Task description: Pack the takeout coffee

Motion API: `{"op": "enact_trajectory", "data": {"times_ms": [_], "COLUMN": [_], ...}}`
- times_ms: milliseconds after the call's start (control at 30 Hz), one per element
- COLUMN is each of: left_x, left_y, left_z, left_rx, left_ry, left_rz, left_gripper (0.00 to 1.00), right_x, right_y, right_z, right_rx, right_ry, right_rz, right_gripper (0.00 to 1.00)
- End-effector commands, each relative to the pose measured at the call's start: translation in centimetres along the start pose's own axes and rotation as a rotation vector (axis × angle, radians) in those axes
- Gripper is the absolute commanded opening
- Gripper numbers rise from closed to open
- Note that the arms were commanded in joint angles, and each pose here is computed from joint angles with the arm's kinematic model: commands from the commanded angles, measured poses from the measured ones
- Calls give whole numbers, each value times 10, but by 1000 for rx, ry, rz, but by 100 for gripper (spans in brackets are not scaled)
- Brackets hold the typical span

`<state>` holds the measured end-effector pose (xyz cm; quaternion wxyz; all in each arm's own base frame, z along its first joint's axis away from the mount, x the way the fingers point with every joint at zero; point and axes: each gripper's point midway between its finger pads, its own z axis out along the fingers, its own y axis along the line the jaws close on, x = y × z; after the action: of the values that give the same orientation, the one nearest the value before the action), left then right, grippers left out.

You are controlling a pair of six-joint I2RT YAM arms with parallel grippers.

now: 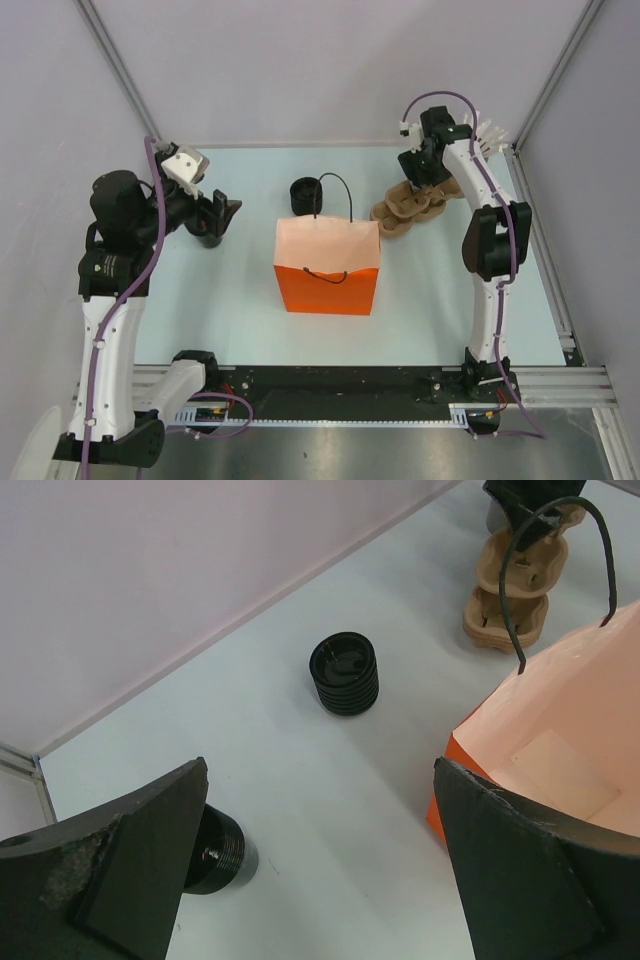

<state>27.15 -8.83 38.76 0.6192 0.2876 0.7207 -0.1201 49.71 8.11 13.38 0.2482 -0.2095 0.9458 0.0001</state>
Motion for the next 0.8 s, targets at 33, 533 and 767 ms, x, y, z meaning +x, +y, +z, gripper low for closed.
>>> {"op": "enact_trajectory", "data": {"times_ms": [33, 533, 767], "left_x": [-6, -5, -4], "left_y": [-3, -3, -3], "left_z": [-3, -3, -3], "left_rx": [12, 14, 15], "left_ry": [-31, -35, -34], "left_rz": [9, 6, 5], "left_gripper": [100, 100, 100], "right_x": [3, 7, 9], "right_y": [-2, -2, -2], "right_z": [-10, -1, 3], "right_rx": [-17, -41, -43], "right_ry": [33, 66, 85], "right_rz": [26, 31, 31], "right_gripper": [64, 56, 52]}}
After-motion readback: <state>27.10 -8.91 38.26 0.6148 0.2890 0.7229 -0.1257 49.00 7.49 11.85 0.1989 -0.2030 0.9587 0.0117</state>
